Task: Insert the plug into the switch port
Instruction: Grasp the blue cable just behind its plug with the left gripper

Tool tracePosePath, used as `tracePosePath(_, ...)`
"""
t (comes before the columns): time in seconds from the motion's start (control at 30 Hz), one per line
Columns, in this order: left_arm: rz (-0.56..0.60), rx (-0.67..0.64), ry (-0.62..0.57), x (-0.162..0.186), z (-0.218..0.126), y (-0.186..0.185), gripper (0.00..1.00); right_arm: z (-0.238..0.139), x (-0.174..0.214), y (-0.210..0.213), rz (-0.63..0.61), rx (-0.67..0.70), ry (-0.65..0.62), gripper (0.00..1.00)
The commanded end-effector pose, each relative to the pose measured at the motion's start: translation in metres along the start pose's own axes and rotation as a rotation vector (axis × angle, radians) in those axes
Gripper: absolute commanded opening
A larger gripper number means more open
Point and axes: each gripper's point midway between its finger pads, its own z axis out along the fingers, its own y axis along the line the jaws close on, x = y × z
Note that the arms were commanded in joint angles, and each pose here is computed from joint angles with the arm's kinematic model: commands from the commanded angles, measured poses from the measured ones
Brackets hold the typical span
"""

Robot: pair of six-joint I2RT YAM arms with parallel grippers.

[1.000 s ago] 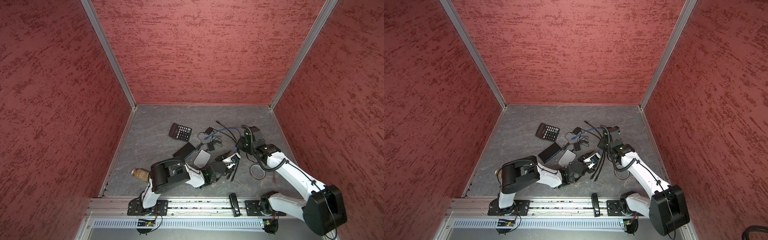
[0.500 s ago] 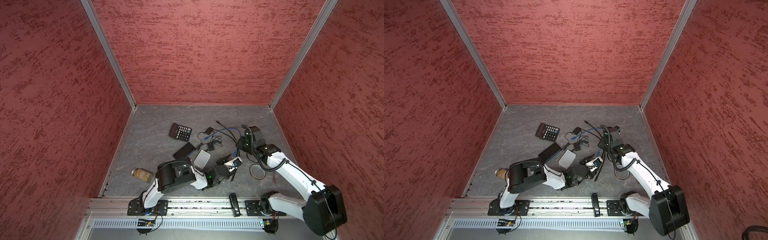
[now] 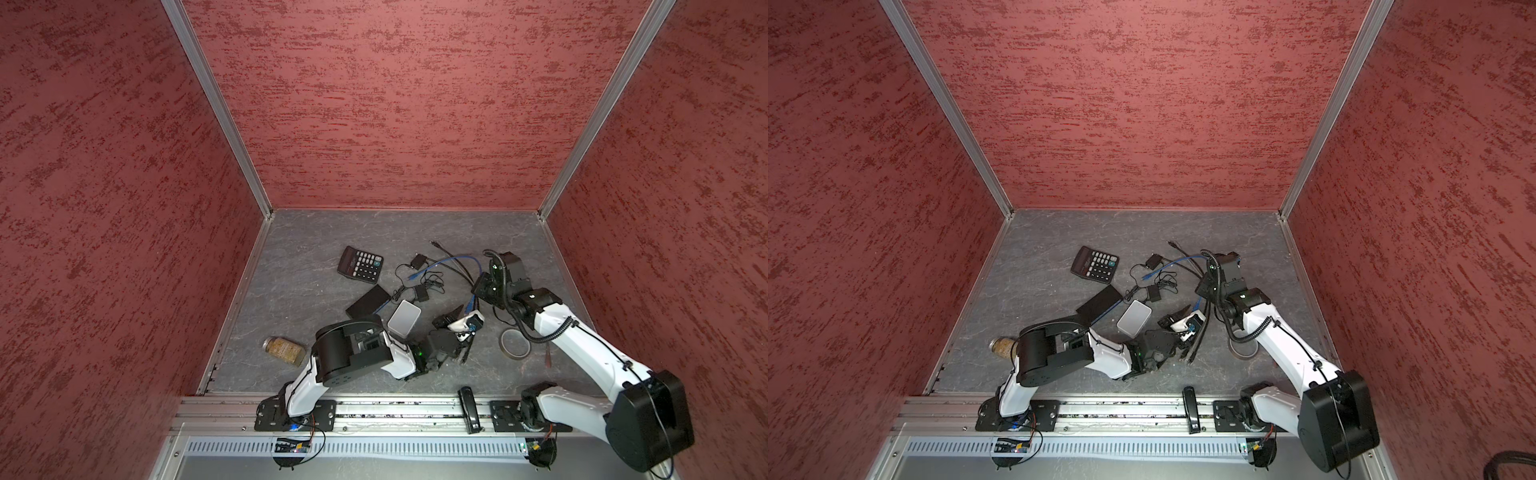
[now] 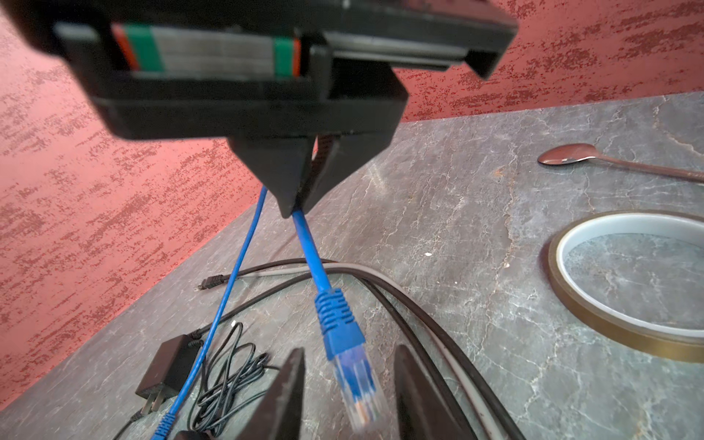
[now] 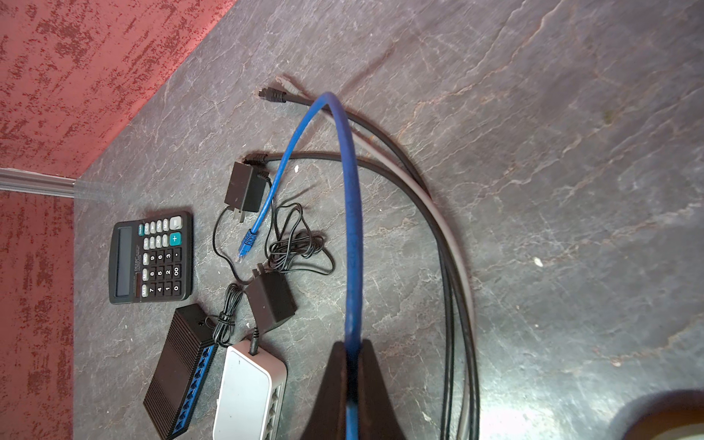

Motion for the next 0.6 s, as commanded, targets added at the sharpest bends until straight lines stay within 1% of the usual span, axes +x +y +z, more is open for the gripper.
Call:
tracePosePath(0.0,-0.002,-0.007,-0.024,-0.005,0.005,-0.002,0.31,-0.008,-0.015,0.013,0.019,-0.048,-0.049,0.0)
tracePosePath(0.33,-0.001,0.01,-0.038,-0.003,0.0,0.001,0.19,-0.009,-0.015,0.015,-0.002,-0.058,-0.045,0.0)
tracePosePath(0.57,-0.018,0.06,-0.03,0.0,-0.007,0.005,0.17,-0.01,-0.013,0.02,-0.032,-0.088,-0.035,0.0)
